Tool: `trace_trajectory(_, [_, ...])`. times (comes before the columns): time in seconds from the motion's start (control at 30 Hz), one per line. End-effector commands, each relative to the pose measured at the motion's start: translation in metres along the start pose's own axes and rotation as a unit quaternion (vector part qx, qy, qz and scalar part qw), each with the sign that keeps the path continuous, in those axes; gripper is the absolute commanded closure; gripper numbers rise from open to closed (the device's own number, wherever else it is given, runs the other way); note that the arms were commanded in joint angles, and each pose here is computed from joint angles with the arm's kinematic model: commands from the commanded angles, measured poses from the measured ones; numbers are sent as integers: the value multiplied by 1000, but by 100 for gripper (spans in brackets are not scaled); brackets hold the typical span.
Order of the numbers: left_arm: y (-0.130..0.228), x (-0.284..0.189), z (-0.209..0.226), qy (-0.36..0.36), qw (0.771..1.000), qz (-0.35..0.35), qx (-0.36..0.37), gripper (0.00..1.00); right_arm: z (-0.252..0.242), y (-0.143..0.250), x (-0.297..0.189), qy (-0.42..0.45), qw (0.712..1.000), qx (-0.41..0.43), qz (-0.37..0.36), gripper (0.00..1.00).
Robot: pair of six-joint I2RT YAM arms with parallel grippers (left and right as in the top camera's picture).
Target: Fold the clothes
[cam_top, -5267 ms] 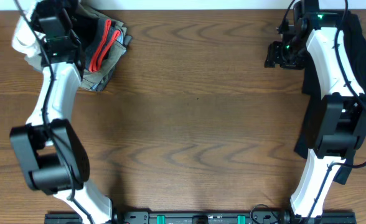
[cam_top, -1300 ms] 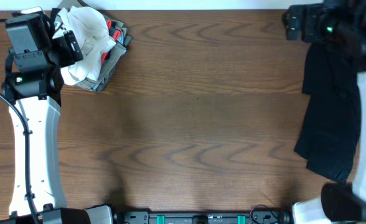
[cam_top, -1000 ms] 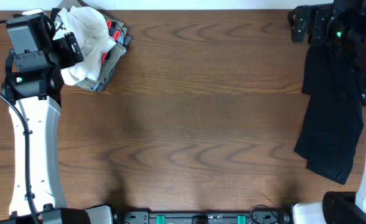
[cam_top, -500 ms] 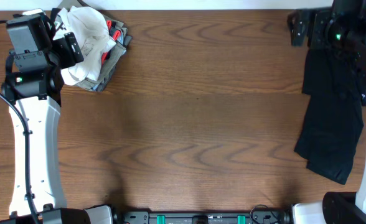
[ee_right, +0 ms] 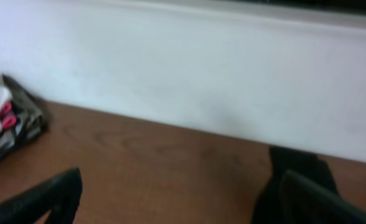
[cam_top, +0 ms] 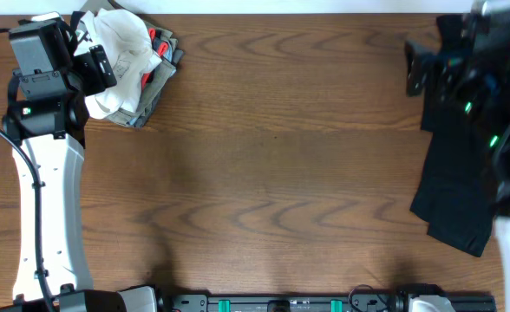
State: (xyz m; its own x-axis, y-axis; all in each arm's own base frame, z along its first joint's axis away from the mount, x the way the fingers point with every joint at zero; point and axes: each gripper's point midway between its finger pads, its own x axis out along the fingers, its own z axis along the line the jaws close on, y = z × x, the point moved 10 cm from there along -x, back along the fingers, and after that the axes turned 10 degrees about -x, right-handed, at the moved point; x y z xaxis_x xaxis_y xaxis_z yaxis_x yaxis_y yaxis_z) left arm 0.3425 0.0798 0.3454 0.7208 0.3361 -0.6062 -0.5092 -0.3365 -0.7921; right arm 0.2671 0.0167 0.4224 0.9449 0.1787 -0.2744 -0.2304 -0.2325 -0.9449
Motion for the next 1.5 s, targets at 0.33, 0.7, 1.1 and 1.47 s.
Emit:
trace_trajectory(0.33, [-1, -1, 1, -2, 1000, -3, 0, 2, 48, 173, -21, -9, 999, -9, -44, 1])
trace_trajectory(0.7, [-1, -1, 1, -2, 1000, -3, 0, 2, 70, 255, -36, -4, 998, -13, -66, 1])
trace_trajectory(1.1, [-1, -1, 1, -2, 1000, -3, 0, 2, 73, 282, -37, 18, 998, -11, -56, 1])
trace_trajectory(1.47, [-1, -1, 1, -2, 1000, -3, 0, 2, 71, 271, -45, 34, 994, -18, -103, 1])
